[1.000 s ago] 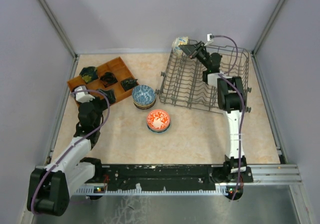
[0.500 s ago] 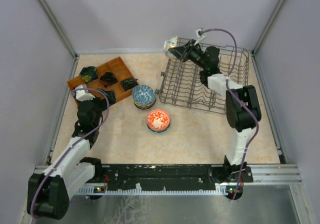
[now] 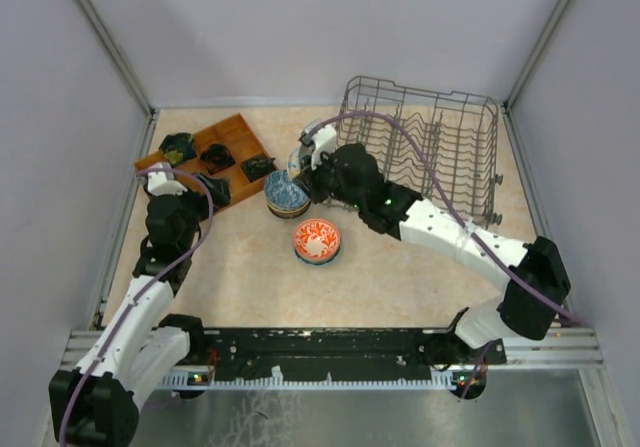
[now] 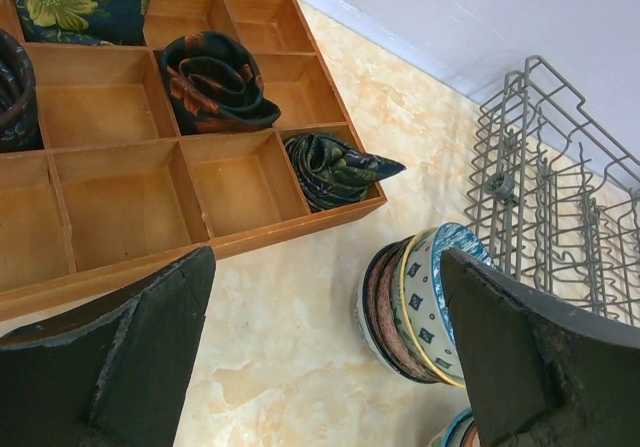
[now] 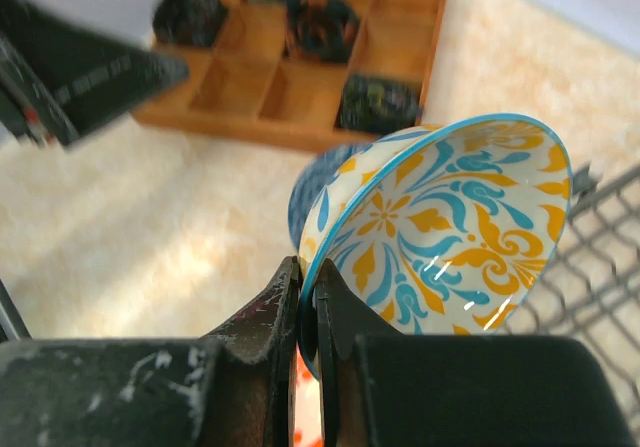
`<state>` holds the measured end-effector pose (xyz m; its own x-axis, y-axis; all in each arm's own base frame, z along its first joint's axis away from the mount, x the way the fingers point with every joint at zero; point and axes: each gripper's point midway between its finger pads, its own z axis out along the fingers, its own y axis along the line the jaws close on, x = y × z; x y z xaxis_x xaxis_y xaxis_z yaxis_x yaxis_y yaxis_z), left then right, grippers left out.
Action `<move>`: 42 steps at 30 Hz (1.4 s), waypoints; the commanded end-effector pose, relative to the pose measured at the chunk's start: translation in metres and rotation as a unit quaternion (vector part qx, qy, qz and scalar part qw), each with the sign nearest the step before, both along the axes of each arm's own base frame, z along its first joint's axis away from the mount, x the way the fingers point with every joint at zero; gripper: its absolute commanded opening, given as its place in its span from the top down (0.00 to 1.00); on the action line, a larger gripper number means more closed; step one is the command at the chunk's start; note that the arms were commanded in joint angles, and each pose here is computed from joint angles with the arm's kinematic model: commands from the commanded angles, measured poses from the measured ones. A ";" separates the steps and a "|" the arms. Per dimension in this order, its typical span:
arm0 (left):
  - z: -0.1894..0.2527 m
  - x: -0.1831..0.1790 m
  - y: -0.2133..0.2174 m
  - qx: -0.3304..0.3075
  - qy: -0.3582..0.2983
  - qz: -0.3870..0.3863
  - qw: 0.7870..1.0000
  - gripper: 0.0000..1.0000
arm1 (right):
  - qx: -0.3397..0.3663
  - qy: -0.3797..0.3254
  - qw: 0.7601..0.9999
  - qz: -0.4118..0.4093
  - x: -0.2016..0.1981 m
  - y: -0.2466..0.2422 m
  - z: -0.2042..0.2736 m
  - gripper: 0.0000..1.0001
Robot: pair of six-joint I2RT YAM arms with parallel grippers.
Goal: Unload the bowls from the dish rack
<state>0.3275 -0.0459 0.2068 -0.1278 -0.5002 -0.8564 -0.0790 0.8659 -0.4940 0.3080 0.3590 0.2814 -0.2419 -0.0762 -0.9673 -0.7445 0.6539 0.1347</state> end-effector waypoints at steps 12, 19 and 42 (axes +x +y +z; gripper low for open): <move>0.016 -0.008 0.002 0.007 0.012 -0.001 1.000 0.01 | -0.249 0.047 0.967 -0.027 -0.084 -0.003 -0.065 1.00; 0.020 -0.010 0.002 0.006 0.006 -0.002 1.000 0.01 | -0.302 0.069 0.951 -0.012 -0.096 0.003 -0.087 1.00; 0.023 -0.013 0.009 0.011 0.000 0.014 1.000 0.01 | -0.370 0.108 0.923 -0.011 -0.093 0.014 -0.135 0.97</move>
